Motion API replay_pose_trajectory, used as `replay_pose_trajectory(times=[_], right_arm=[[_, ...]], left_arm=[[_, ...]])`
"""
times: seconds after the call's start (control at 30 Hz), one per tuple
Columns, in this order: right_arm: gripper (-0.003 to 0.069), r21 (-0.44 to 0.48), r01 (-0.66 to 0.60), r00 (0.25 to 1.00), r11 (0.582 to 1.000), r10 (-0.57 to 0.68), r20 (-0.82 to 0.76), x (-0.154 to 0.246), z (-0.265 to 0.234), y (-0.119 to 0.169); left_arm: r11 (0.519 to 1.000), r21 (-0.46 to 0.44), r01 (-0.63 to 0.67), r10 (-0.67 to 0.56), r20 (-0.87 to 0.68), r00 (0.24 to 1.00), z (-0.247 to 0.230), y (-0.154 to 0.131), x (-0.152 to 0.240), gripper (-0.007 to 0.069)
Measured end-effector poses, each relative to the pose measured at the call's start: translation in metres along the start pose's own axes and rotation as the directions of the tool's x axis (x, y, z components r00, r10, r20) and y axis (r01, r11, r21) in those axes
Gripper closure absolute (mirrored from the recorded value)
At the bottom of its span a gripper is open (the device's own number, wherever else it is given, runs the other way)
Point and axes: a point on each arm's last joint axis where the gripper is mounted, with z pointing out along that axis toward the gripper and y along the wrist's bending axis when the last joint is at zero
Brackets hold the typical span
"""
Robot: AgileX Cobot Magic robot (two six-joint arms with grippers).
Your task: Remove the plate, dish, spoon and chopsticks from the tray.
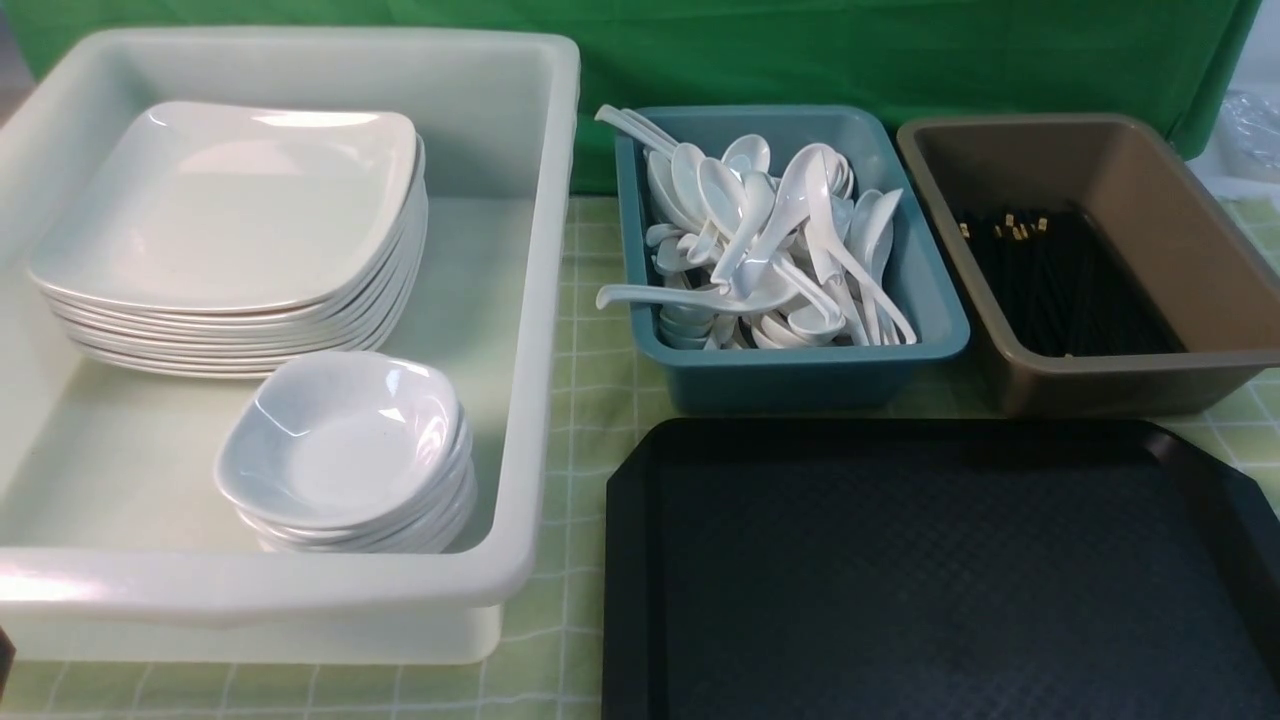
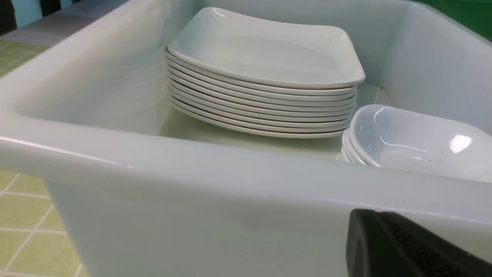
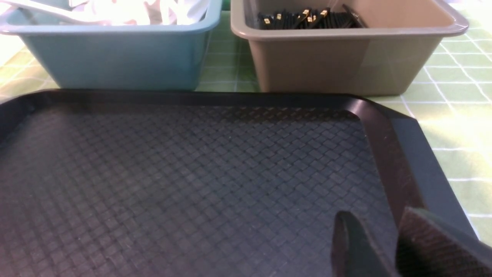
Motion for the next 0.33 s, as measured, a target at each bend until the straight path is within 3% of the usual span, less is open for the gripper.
replay_pose_trajectory(times=[0.33], right_arm=[[0.0424, 0.000, -0.005, 1.000, 1.000, 0.005, 0.000, 0.0000, 0.0000, 0.0000]], left_arm=[[1.000, 0.000, -0.004, 0.004, 0.000, 1.000, 0.0000, 0.0000, 0.0000, 0.0604]])
